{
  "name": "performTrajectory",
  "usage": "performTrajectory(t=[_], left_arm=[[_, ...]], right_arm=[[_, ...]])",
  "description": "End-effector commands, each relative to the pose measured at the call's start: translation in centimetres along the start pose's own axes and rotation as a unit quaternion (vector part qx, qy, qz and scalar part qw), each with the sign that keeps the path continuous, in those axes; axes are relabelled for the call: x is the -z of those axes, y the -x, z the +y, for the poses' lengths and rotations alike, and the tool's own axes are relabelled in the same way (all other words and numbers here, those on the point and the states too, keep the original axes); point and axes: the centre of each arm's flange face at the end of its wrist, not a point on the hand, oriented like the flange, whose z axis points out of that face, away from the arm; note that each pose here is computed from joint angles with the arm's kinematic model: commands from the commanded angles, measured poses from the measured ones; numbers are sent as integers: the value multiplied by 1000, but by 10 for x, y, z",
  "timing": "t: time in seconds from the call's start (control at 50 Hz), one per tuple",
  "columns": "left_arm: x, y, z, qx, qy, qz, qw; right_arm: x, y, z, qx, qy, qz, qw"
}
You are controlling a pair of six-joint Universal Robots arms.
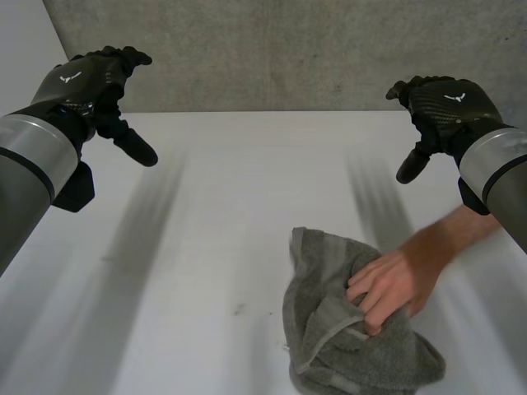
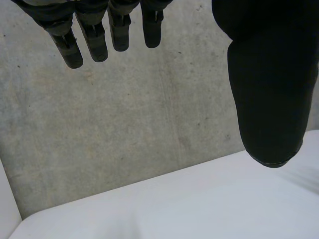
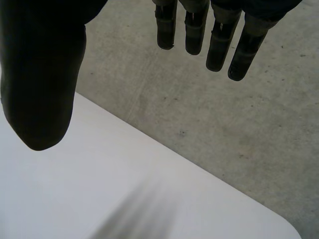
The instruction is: Fold the towel.
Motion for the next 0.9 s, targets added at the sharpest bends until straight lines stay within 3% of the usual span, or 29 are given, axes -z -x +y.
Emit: performTrajectory(t=[0.02,0.2,0.4,0.6,0.76,0.9], left_arm=[[3,-2,7,0,8,4,1000],[14,-20,18,-3,25,34,999],[45,-63,46,-10,67,110,992],[58,-88,112,-38,143,153,977],[66,-83,150,-83,189,158,966],[58,-84,174,-112,163,167,966]], right_arm=[[3,8,0,1,-1,-12,1000],[3,8,-4,5,-5,-11,1000],[4,3,4,13,13,-2,1000],[37,18,85,-1,153,-38,988],[51,5,110,-35,178,-60,982],[50,-16,128,-64,182,-43,980]])
